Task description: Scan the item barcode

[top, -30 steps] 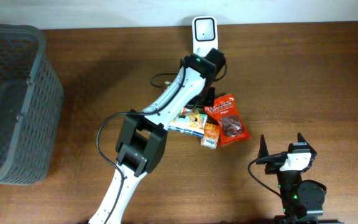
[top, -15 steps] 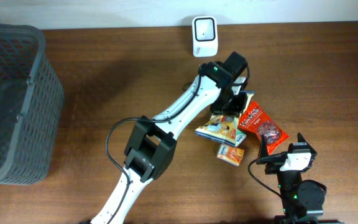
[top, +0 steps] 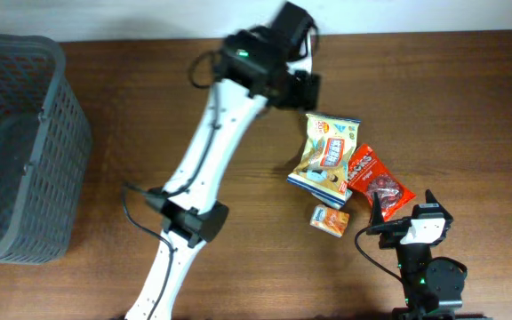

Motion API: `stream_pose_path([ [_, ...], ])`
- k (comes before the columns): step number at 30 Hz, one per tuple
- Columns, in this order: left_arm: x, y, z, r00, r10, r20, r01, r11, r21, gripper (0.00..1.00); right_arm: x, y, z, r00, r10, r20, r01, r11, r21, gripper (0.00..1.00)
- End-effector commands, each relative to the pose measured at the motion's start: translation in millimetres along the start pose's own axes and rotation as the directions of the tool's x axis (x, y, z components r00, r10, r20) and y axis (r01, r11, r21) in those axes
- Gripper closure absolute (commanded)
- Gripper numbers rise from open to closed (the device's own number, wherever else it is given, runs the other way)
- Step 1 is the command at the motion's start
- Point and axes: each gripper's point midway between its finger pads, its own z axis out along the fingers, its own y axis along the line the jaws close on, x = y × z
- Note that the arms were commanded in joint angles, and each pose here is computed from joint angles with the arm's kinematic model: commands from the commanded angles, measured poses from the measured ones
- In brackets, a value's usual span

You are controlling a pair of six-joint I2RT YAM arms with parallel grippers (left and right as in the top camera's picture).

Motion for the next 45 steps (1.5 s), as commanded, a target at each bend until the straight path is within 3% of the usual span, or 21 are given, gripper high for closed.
stream_pose_path([
  [1, -28.0, 36.2, -63.6, 0.987, -0.021, 0.161, 0.025, 0.999, -0.023, 0.01, 3.0, 1.2, 0.2, 1.000, -0.007, -0.006, 0.007, 1.000, -0.003, 0.01],
  [4, -38.5, 64.1, -128.3, 0.957, -0.052, 0.286, 0.059, 0.998, -0.018, 0.01, 3.0, 1.1, 0.2, 1.000, -0.007, -0.006, 0.007, 1.000, -0.003, 0.01],
  [6, -35.2, 67.7, -166.7, 0.939, 0.024, 0.343, -0.018, 1.000, -0.020, 0.01, 3.0, 1.2, 0.2, 1.000, -0.007, -0.006, 0.007, 1.000, -0.003, 0.01],
  [9, -7.7, 72.1, -196.6, 0.949, 0.038, 0.312, -0.028, 0.999, -0.037, 0.01, 3.0, 1.2, 0.2, 1.000, -0.007, -0.006, 0.007, 1.000, -0.003, 0.02],
  [12, 57.4, 98.4, -162.2, 0.999, 0.021, 0.048, -0.014, 0.991, -0.136, 0.01, 3.0, 1.2, 0.2, 1.000, -0.007, -0.006, 0.007, 1.000, -0.003, 0.01],
  [18, 121.5, 133.9, -95.6, 0.963, -0.153, -0.222, 0.079, 0.948, -0.308, 0.01, 3.0, 1.2, 0.2, 1.000, -0.007, -0.006, 0.007, 1.000, -0.003, 0.01],
  [20, 128.6, 142.7, -83.2, 0.949, -0.225, -0.221, 0.134, 0.923, -0.362, 0.01, 3.0, 1.2, 0.2, 1.000, -0.007, -0.006, 0.007, 1.000, -0.003, 0.02],
  [28, 113.6, 178.5, -70.3, 0.916, -0.379, -0.129, 0.310, 0.876, -0.370, 0.01, 3.0, 1.2, 0.2, 1.000, -0.007, -0.006, 0.007, 1.000, -0.003, 0.02],
  [34, 111.0, 191.2, -50.7, 0.909, -0.403, -0.109, 0.340, 0.866, -0.367, 0.01, 1.4, 1.3, 0.2, 1.000, -0.006, 0.001, 0.006, 1.000, -0.004, 0.01],
  [35, 108.9, 191.4, -48.0, 0.910, -0.402, -0.102, 0.342, 0.867, -0.363, 0.01, -4.7, 11.4, -0.3, 0.999, 0.030, 0.025, -0.028, 0.998, -0.064, 0.01],
  [36, 106.5, 191.8, -44.9, 0.911, -0.400, -0.096, 0.343, 0.867, -0.361, 0.01, -24.0, 50.5, -8.8, 0.982, 0.181, 0.057, -0.155, 0.939, -0.307, 0.01],
  [37, 101.2, 191.9, -41.4, 0.914, -0.397, -0.081, 0.347, 0.869, -0.353, 0.01, -36.2, 72.2, -18.9, 0.965, 0.260, 0.048, -0.212, 0.869, -0.446, 0.01],
  [39, 92.9, 191.6, -37.5, 0.918, -0.393, -0.054, 0.353, 0.872, -0.339, 0.01, -61.4, 102.4, -43.8, 0.945, 0.322, 0.059, -0.209, 0.733, -0.647, 0.01],
  [42, 93.0, 192.0, -35.7, 0.918, -0.393, -0.057, 0.352, 0.872, -0.341, 0.01, -105.8, 101.9, -64.0, 0.907, 0.319, 0.273, -0.053, 0.732, -0.680, 0.01],
  [45, 93.1, 191.4, -35.5, 0.917, -0.394, -0.059, 0.353, 0.872, -0.339, 0.01, -135.9, 98.8, -80.5, 0.862, 0.331, 0.384, 0.019, 0.736, -0.676, 0.01],
])
